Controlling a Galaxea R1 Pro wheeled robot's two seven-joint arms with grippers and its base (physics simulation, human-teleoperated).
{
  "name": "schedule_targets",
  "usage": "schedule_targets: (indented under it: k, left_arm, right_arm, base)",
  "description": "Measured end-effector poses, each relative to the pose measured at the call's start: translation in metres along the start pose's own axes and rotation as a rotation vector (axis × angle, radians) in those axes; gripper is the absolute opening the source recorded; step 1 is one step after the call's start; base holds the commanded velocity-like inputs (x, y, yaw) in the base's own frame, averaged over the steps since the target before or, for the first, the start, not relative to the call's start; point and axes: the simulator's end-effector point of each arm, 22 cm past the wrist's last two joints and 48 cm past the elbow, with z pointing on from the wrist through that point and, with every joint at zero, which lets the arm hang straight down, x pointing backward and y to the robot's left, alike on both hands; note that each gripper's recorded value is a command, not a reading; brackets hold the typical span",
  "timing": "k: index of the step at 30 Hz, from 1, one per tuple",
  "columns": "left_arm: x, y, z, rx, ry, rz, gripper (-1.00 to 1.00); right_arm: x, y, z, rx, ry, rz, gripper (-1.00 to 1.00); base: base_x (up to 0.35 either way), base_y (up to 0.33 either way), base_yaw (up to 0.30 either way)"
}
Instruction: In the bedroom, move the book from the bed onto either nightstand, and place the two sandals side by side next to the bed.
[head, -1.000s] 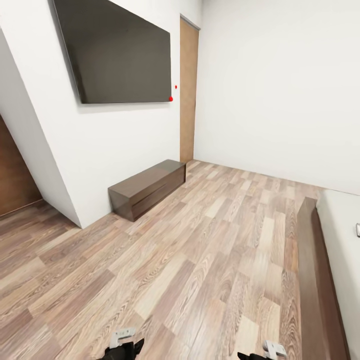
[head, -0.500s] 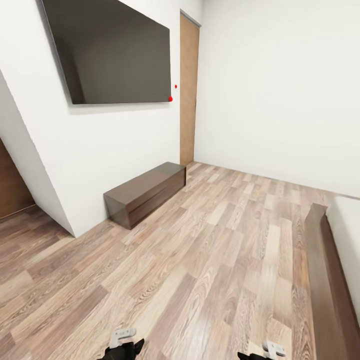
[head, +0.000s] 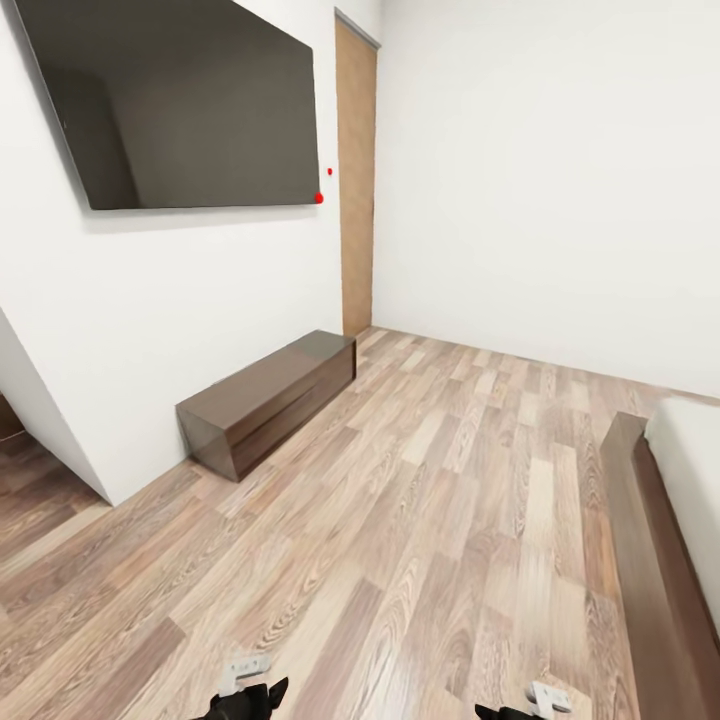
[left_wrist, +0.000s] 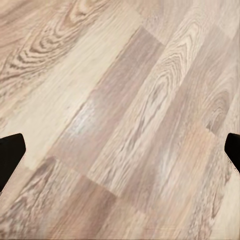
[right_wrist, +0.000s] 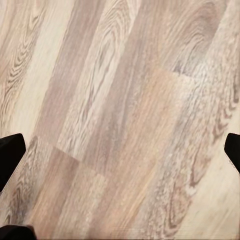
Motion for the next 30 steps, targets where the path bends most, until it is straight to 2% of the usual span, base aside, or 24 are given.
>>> schedule_targets:
  k: [20,25,30]
  left_arm:
    - [0.0002,-0.0008,0.0002,0.001,0.000,0.000,1.00]
    - [0.0001,-0.0004,0.0001,0.000,0.000,0.000,1.00]
    - [0.0001,0.0001,0.0003,0.000,0.001,0.000,1.00]
  right_arm:
    - [0.0001,0.0001,0.0000,0.000,0.000,0.000,1.00]
    - [0.0000,-0.0001,0.0000,0.000,0.000,0.000,1.00]
    - [0.0000,-0.0002,0.0002,0.000,0.000,0.000,1.00]
  base:
    - [0.333,0.000,-0.007]
    - [0.328,0.000,-0.159]
    - [0.102,0.000,-0.226]
